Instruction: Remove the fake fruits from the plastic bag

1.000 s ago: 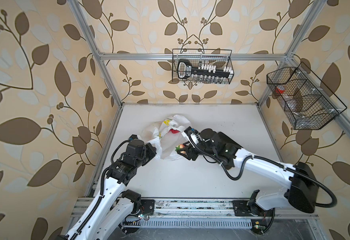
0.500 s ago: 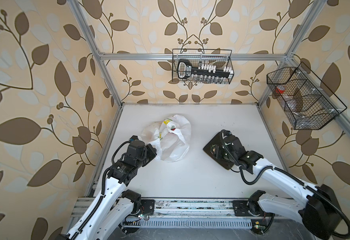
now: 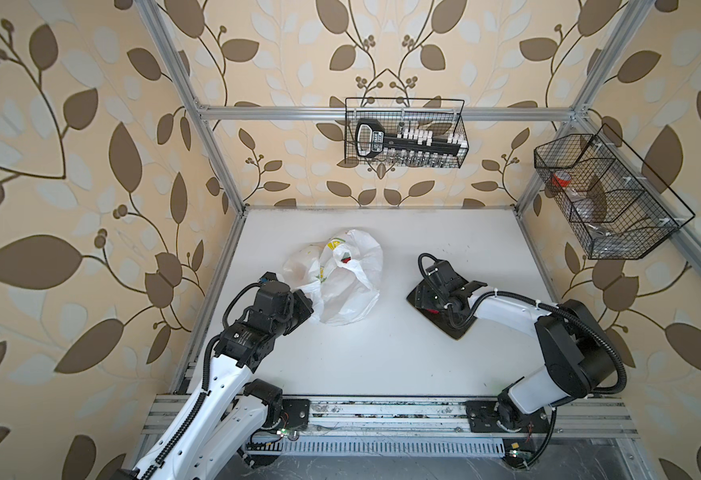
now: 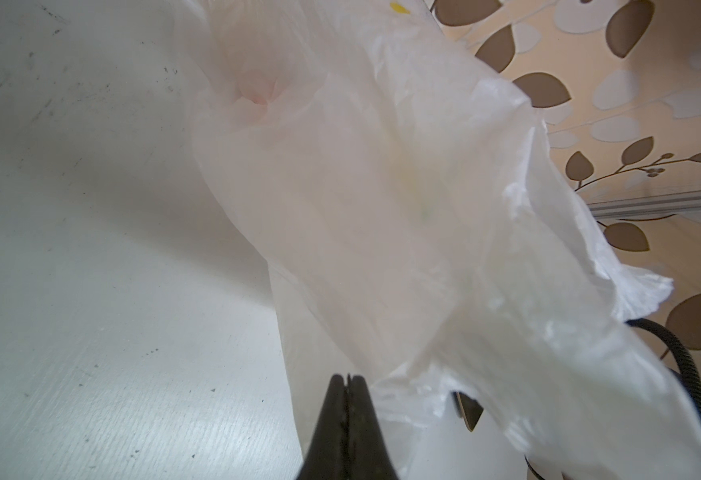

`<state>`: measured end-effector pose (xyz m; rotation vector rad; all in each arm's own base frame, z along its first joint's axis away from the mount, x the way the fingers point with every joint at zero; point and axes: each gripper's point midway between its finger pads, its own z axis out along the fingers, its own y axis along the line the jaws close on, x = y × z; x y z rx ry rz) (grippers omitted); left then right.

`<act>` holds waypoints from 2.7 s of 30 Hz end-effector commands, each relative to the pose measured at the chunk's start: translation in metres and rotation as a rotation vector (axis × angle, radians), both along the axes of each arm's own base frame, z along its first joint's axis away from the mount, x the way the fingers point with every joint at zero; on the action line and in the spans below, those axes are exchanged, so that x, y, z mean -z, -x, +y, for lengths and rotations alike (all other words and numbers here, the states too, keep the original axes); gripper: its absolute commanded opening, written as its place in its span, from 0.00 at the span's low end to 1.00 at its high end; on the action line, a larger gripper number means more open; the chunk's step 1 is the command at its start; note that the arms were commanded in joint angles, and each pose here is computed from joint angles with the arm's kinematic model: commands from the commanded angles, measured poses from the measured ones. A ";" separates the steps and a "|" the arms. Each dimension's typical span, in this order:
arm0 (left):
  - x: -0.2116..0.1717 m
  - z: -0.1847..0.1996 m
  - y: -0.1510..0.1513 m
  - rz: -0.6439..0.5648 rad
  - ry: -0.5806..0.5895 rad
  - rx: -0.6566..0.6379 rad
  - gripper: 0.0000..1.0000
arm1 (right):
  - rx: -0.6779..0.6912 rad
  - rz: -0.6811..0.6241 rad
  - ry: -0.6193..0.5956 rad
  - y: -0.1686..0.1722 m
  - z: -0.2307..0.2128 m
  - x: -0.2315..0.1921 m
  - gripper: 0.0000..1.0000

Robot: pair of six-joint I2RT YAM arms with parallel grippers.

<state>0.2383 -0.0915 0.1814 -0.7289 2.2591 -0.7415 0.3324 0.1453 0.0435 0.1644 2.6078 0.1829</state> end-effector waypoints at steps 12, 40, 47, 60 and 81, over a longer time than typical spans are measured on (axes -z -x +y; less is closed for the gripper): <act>-0.018 0.000 0.000 -0.047 -0.005 0.009 0.01 | -0.628 -0.535 -0.147 0.037 0.116 -0.173 0.97; -0.055 0.011 0.007 -0.009 -0.364 0.257 0.99 | -0.790 -0.635 -0.259 0.006 0.249 -0.208 0.05; -0.036 0.008 -0.011 0.076 -0.456 0.330 0.96 | -0.729 -0.641 -0.287 -0.003 0.239 -0.219 0.05; -0.034 0.005 -0.023 0.081 -0.537 0.420 0.27 | -0.495 -0.624 -0.307 -0.048 0.179 -0.230 0.04; -0.043 -0.033 -0.024 -0.034 -0.108 0.270 0.00 | -0.633 -0.702 -0.300 0.038 0.127 -0.267 0.80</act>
